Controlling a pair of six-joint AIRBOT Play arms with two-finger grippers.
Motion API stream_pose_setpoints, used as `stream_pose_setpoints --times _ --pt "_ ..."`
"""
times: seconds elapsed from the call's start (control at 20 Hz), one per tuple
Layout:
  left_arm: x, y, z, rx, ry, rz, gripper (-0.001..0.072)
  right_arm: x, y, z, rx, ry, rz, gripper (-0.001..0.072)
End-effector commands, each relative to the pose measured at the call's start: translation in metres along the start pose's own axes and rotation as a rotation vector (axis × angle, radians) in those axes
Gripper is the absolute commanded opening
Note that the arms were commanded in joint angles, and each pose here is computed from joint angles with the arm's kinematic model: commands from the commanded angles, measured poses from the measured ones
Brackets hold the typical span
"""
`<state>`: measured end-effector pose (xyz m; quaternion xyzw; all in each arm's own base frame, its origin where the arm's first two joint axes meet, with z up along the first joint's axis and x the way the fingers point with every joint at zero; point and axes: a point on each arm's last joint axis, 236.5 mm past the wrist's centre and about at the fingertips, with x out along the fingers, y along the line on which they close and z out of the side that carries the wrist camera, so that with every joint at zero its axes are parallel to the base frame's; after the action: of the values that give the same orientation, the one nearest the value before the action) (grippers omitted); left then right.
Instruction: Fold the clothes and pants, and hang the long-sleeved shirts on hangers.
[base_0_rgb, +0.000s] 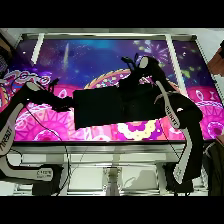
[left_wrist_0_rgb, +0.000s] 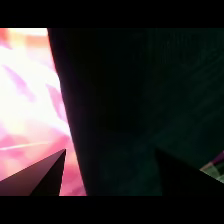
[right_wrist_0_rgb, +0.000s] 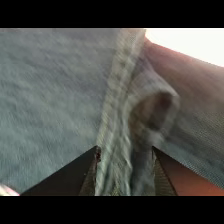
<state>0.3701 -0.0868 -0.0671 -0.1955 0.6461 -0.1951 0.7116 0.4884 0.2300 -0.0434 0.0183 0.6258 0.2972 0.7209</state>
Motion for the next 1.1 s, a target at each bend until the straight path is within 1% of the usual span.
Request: stream_pose_setpoints --times 0.0,0.15,0.2,0.3,0.35,0.4,0.45,0.55,0.65,0.75,0.8,0.9,1.05 --pt "0.022 0.003 0.007 0.012 -0.009 0.026 0.0646 -0.032 -0.017 -0.019 0.045 0.053 0.005 0.0377" --pt "0.036 0.009 0.000 -0.044 0.033 0.022 0.0628 -0.067 -0.032 -0.019 0.073 0.008 -0.010 0.0377" --pt "0.042 0.009 -0.003 -0.043 0.050 0.021 0.0517 -0.077 -0.035 -0.019 0.080 -0.002 -0.014 0.0377" --pt "0.050 0.005 -0.007 -0.033 0.074 0.020 0.0202 -0.095 -0.042 -0.025 0.095 -0.005 -0.019 0.0377" --pt "0.049 0.003 -0.010 -0.009 0.085 0.014 0.0078 -0.103 -0.045 -0.029 0.102 -0.001 -0.021 0.0377" --pt "0.044 0.000 -0.012 0.028 0.099 0.004 0.0034 -0.109 -0.049 -0.034 0.109 0.008 -0.026 0.0376" --pt "0.033 0.001 -0.013 0.032 0.109 0.005 0.0033 -0.116 -0.052 -0.040 0.117 0.018 -0.027 0.0376" --pt "-0.006 0.014 -0.011 0.041 0.125 0.051 0.0032 -0.126 -0.056 -0.049 0.133 0.038 -0.025 0.0376" --pt "-0.061 0.030 -0.006 0.032 0.116 0.143 0.0033 -0.130 -0.059 -0.058 0.146 0.066 -0.019 0.0376" --pt "-0.124 0.037 0.009 0.051 0.046 0.249 0.0033 -0.131 -0.059 -0.062 0.149 0.082 -0.015 0.0376" --pt "-0.151 0.033 0.018 0.057 -0.007 0.288 0.0032 -0.131 -0.059 -0.062 0.149 0.081 -0.015 0.0376" --pt "-0.196 0.011 0.032 0.115 -0.088 0.317 0.0032 -0.130 -0.059 -0.062 0.148 0.079 -0.015 0.0376" --pt "-0.230 -0.031 0.045 0.220 -0.147 0.334 0.0032 -0.130 -0.059 -0.062 0.149 0.079 -0.014 0.0376"
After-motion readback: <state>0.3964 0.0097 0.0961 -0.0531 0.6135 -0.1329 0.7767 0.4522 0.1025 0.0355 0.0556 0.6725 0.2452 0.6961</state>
